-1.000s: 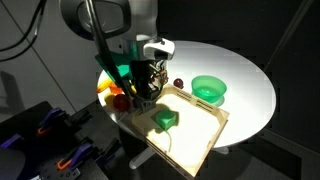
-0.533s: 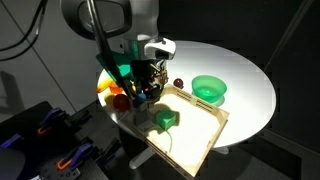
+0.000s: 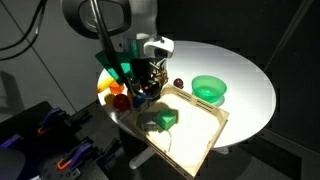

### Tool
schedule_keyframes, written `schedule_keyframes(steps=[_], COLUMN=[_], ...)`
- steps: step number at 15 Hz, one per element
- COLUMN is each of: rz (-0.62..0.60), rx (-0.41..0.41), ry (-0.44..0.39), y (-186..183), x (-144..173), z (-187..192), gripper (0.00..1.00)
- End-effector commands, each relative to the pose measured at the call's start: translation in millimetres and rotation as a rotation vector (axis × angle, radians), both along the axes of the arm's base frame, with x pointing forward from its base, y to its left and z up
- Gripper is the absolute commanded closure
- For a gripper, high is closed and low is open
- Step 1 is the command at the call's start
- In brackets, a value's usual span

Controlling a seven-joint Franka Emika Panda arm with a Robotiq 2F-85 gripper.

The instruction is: Pick up the gray block and put it in the tray

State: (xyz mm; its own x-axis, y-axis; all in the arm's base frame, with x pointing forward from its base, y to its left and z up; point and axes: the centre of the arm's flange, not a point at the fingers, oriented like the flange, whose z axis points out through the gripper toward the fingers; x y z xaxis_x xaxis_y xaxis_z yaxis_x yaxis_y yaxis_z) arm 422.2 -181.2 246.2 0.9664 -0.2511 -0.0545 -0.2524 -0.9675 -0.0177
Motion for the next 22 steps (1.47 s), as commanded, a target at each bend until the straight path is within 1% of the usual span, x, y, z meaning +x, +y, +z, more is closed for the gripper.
schedule_keyframes(steps=[1, 6, 11, 16, 18, 19, 22], rz=[0.035, 0.094, 0.167, 0.259, 0.33, 0.269, 0.279], rx=[0.011, -0.013, -0.011, -0.001, 0.03, 0.006, 0.009], ry=[-0.016, -0.061, -0.086, -0.082, -0.056, -0.07, -0.063], y=[9.7, 36.0, 65.4, 101.4, 114.7, 109.2, 113.8], x=[8.9, 19.7, 28.8, 35.0, 34.9, 33.8, 33.3], z=[15.8, 48.3, 68.1, 77.4, 79.0, 66.0, 64.7], gripper=[0.0, 0.0, 0.0, 0.0, 0.0, 0.0, 0.0])
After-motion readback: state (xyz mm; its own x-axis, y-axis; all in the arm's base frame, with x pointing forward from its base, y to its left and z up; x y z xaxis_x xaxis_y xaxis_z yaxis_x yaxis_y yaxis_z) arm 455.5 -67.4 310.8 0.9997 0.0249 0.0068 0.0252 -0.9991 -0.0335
